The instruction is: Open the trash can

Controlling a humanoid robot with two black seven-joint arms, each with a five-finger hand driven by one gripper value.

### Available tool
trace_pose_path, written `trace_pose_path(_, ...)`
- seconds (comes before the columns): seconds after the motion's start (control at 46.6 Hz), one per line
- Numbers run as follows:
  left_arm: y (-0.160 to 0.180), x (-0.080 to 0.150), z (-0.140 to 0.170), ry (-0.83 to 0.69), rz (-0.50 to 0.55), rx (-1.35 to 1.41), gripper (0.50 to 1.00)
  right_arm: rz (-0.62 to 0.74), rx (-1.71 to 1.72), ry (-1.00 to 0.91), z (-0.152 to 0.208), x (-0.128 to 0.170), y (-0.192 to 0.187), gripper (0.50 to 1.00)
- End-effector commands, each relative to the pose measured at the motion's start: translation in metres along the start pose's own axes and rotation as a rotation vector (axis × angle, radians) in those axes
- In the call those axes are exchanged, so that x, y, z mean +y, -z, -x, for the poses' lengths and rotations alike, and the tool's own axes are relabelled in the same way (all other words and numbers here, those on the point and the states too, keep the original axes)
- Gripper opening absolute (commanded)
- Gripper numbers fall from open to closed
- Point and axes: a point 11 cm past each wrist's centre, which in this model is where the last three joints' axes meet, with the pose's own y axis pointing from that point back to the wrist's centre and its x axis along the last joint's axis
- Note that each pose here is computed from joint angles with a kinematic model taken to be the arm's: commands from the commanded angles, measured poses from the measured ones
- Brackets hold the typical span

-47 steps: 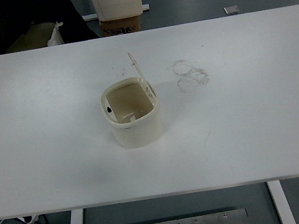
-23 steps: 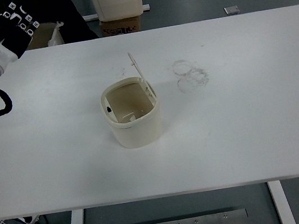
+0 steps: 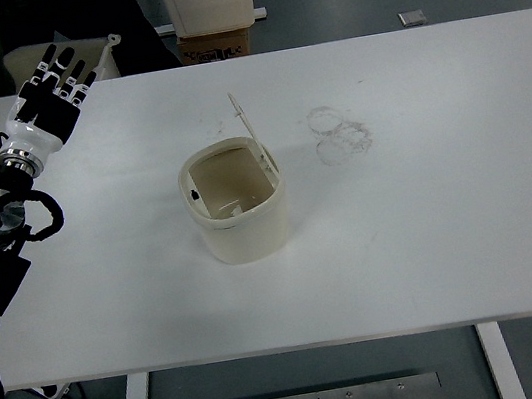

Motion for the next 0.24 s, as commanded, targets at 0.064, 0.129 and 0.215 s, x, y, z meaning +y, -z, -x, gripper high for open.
trace_pose_path(0.064,0.0037,-0.0001,0.0007,0.002,-0.004,0.008,1.0,-0.003,0.0,0.007,0.0018,-0.0002,0.0019,0.993)
trace_pose_path(0.129,0.0035,0.0,0.0002,0.001,-0.003,0.007,1.0,-0.003,-0.008,0.005,0.0012,-0.0002,0.0019,0.993)
trace_pose_path(0.215,0.0042,0.0002,0.0001,0.001,-0.005,0.007,1.0,-0.002,-0.009,0.003,0.0008,-0.0001,0.001,0.993)
